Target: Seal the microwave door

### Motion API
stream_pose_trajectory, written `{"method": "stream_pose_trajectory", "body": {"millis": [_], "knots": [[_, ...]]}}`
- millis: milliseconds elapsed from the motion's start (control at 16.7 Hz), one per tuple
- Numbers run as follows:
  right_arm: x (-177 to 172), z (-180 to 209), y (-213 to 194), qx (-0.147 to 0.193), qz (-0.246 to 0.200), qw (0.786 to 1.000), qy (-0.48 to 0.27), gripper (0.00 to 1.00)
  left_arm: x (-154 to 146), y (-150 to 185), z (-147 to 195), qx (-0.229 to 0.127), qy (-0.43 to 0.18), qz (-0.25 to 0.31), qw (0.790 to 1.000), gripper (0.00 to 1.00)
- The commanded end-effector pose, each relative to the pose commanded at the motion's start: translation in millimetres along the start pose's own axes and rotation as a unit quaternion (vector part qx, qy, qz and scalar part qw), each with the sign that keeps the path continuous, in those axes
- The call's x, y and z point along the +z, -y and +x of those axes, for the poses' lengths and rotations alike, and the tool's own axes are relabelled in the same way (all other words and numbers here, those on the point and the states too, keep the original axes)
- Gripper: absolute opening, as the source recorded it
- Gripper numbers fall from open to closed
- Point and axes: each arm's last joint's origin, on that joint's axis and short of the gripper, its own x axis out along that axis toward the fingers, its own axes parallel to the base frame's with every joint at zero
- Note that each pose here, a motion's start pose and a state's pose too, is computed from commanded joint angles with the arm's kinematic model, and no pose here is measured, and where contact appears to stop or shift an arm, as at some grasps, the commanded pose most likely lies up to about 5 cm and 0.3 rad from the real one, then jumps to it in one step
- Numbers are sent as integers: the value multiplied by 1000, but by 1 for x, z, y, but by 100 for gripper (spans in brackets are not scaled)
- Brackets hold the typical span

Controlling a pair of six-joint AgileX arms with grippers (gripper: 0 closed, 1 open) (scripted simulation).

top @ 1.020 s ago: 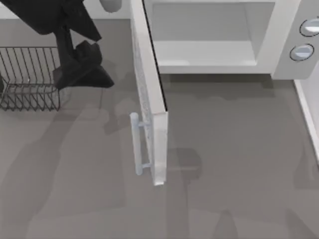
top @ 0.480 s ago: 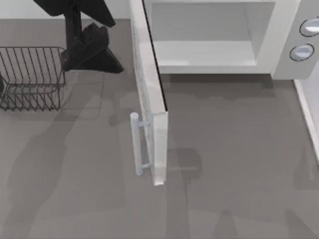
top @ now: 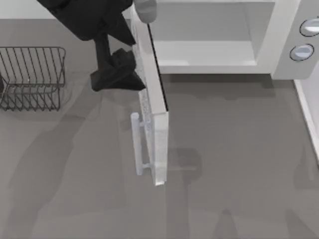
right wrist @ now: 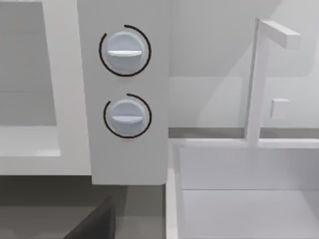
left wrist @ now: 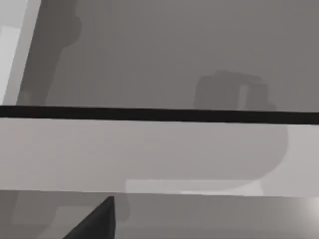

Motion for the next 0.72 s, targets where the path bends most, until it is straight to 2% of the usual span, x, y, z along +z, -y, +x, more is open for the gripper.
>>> {"method": "stream_pose_trajectory", "body": {"millis": [180, 480, 720], "knots": [[0, 0, 0, 0, 0, 1000, 0, 100, -1, 2, 26, -2, -1, -1, 1000, 100], [0, 0, 0, 0, 0, 1000, 0, 100, -1, 3, 30, -2, -2, -1, 1000, 100], [0, 0, 0, 0, 0, 1000, 0, 100, -1, 3, 30, -2, -2, -1, 1000, 70]]}}
